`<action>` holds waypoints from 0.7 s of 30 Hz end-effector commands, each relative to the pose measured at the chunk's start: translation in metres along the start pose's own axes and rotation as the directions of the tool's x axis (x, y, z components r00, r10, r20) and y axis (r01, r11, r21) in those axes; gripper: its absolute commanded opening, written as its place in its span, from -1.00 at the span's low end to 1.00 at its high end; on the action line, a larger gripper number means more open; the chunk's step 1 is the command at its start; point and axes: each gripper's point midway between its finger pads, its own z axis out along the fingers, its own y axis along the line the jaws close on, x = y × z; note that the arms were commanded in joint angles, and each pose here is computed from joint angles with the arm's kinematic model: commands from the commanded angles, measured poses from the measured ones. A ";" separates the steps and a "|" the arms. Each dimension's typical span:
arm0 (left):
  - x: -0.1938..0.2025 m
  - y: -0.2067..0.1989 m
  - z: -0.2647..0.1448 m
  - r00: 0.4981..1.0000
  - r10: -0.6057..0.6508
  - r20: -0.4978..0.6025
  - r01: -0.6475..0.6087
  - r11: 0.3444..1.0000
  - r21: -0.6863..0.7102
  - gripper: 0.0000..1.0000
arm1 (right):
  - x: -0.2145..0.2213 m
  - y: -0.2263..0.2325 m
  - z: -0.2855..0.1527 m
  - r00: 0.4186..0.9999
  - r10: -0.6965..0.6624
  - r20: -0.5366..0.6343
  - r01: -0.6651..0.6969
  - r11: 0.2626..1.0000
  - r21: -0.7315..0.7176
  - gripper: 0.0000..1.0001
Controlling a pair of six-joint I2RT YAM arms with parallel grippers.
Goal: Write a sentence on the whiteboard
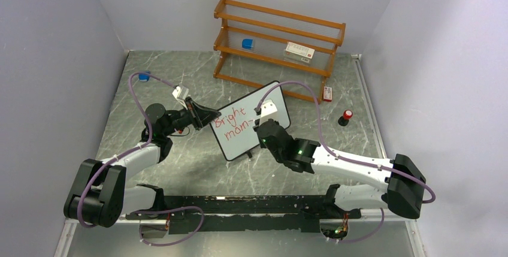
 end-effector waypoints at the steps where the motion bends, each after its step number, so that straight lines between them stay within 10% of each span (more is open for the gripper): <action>1: -0.005 -0.006 0.004 0.999 0.035 -0.003 -0.035 0.999 0.031 -0.90 | -0.013 -0.010 0.001 0.999 0.018 0.037 -0.020 0.999 0.051 -1.00; 21: -0.002 -0.003 0.005 1.000 0.028 -0.012 -0.028 0.999 0.023 -0.90 | -0.028 0.009 0.003 0.997 0.027 0.075 -0.024 0.999 -0.046 -1.00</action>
